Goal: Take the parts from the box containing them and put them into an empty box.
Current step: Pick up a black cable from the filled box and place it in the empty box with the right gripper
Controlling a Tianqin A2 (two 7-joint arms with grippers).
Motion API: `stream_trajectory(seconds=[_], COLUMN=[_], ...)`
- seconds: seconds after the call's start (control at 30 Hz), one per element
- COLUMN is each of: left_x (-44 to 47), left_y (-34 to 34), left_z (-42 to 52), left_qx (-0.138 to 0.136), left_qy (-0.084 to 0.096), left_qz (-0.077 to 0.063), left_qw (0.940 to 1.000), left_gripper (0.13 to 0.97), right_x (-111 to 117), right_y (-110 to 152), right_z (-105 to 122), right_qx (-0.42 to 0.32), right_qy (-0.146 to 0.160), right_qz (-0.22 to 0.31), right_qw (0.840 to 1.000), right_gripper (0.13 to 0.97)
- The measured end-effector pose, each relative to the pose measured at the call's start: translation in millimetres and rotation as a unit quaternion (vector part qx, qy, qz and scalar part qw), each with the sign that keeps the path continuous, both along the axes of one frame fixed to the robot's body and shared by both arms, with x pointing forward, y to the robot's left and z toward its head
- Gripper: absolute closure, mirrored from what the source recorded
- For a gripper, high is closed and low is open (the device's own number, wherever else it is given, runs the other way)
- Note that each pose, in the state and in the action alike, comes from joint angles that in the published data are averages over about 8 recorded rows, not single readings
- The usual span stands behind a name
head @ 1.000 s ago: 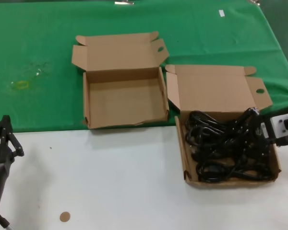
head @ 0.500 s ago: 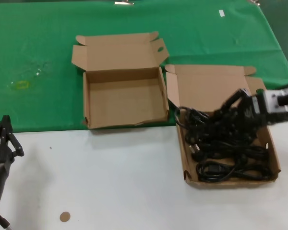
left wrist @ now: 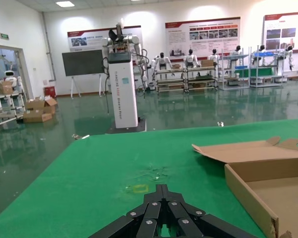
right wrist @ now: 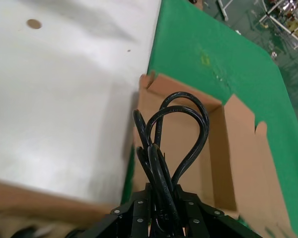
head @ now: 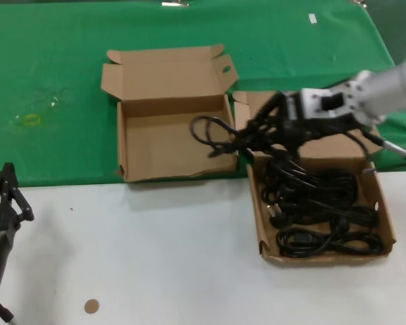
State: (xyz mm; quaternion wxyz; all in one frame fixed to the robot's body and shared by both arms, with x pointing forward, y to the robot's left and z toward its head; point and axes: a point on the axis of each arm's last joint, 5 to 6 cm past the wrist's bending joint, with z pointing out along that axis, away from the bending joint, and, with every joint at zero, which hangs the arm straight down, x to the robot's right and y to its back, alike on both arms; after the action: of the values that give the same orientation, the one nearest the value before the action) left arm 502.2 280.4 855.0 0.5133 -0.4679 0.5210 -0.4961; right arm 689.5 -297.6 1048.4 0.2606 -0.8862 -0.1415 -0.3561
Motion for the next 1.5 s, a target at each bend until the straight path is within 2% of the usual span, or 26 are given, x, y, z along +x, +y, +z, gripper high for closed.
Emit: stream_trajectory(seconds=[0.37,0.6,0.87,1.5], left_x=[0.0,0.0,0.0,0.0], left_y=[0.0,0.0,0.0,0.0], left_z=[0.0,0.0,0.0,0.0], left_qx=[0.000,0.000,0.000,0.000], left_qy=[0.000,0.000,0.000,0.000], left_qz=[0.000,0.000,0.000,0.000], left_qw=[1.0000,1.0000,1.0000,1.0000], left_gripper=[0.953,0.953,0.953,0.953], right_x=[44,66,76,79], right_y=[68,94,108,121], right_z=[2,-1,-8,-11], right_qx=[0.007,0.008,0.007,0.006], right_qy=[-0.012,-0.018,-0.021,-0.035], right_qz=[0.024,0.027,0.024,0.018], right_qw=[1.000,0.999,0.999,0.999], right_gripper=[0.862,0.862,0.863,0.863])
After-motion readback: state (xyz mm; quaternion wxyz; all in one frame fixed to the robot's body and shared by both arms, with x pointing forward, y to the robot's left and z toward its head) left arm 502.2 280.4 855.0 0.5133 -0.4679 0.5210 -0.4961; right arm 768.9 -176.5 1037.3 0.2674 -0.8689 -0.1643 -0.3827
